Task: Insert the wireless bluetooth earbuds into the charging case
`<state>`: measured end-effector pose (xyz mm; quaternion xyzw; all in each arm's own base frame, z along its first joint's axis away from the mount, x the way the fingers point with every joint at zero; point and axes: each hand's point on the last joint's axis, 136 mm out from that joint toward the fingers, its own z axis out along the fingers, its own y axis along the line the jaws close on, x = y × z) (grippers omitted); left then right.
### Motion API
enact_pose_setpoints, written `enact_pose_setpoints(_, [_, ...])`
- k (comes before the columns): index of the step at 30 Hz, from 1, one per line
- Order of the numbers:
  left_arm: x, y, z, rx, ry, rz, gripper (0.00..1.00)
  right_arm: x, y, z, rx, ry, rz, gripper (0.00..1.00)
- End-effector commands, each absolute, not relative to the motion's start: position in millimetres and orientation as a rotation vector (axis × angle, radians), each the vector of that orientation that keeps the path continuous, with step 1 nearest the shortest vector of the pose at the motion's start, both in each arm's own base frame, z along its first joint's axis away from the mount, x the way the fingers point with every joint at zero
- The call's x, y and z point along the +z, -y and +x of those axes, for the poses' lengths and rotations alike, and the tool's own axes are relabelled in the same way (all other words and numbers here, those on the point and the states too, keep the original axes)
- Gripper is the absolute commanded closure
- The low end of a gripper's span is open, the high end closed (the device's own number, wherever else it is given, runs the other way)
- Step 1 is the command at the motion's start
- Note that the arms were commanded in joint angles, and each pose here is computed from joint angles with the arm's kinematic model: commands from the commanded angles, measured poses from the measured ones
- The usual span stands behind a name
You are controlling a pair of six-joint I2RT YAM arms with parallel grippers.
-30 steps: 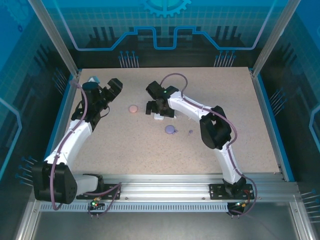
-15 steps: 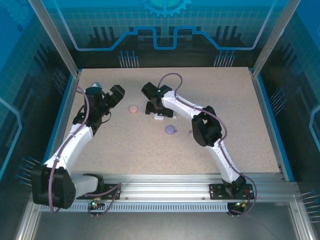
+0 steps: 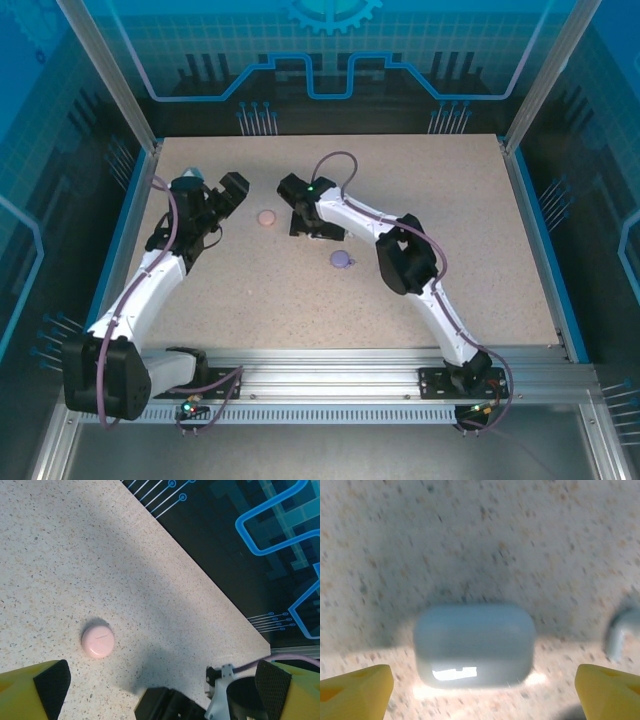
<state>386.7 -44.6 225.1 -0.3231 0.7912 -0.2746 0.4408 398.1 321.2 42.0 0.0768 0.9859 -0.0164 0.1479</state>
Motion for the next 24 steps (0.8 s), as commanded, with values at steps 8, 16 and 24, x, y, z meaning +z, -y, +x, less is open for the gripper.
enact_pose_setpoints(8, [231,58,377,-0.74,-1.983,-0.753,0.01,76,-286,359,0.103,-2.789,0.305,0.03])
enact_pose_setpoints(16, [229,72,376,-0.759,-2.006,-0.712,0.01,39,-293,354,0.208,-2.86,0.306,0.02])
enact_pose_setpoints(24, [231,82,377,-0.768,-2.013,-0.682,0.01,23,-303,352,0.222,-2.902,0.244,0.02])
